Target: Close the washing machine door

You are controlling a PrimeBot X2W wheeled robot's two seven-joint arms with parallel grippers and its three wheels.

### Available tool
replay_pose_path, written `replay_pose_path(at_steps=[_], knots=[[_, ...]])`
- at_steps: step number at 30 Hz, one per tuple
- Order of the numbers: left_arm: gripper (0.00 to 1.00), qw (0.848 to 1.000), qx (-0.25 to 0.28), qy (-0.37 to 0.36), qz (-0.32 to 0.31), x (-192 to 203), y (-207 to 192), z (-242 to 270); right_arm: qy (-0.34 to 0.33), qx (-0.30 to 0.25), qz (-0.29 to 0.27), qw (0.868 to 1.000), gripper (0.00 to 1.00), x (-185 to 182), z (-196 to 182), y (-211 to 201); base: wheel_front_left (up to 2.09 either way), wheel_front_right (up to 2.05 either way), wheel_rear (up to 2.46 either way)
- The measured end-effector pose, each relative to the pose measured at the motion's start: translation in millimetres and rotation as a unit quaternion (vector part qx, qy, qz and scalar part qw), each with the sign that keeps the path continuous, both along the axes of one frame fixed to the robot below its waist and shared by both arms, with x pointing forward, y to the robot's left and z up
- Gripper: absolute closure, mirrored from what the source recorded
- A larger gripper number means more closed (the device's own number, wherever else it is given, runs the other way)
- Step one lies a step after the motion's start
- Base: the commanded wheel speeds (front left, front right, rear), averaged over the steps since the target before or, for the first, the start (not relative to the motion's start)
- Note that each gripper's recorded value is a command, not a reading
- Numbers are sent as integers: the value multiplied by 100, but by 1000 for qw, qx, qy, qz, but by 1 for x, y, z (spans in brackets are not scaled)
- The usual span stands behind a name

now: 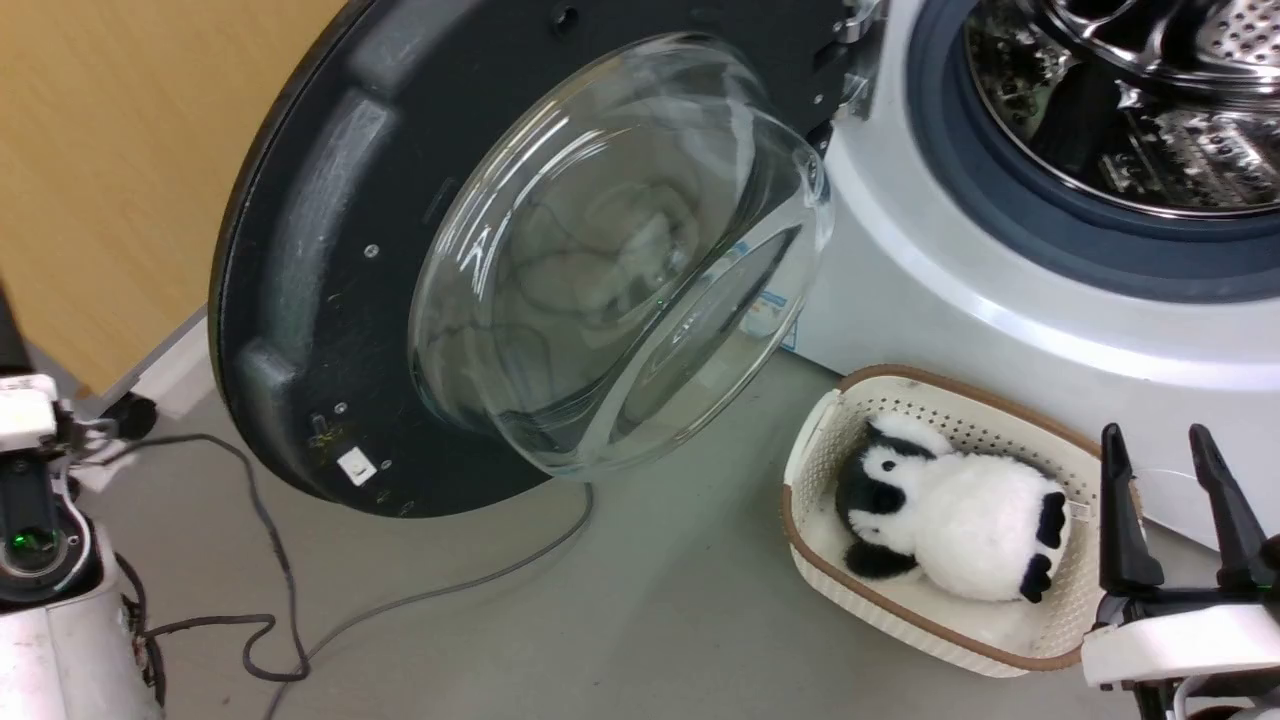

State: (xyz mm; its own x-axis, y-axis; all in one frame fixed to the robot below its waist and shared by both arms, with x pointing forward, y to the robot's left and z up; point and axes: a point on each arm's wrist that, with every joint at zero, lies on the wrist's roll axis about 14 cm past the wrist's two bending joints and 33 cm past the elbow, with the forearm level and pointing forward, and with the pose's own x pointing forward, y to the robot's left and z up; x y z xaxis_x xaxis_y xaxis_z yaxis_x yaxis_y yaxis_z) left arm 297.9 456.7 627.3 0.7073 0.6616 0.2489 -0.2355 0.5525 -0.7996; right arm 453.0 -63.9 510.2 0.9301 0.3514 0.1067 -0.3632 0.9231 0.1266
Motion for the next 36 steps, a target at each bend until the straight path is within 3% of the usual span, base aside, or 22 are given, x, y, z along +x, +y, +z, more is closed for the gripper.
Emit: replay_pose_path(at_steps=[5,13,24,36], knots=[[100,997,-67,9,-42,8,-4,-25,1,4,5,1000,0,5,-4,6,0,0,0],[100,987,-121,33,-102,21,-19,-52,1,12,14,1000,0,12,-9,15,0,0,0],[100,967,-160,57,-188,26,-53,-71,-4,29,23,999,0,19,-10,26,0,0,0],[100,944,-150,76,-285,13,-101,-69,-13,48,41,998,0,21,-3,44,0,0,0]])
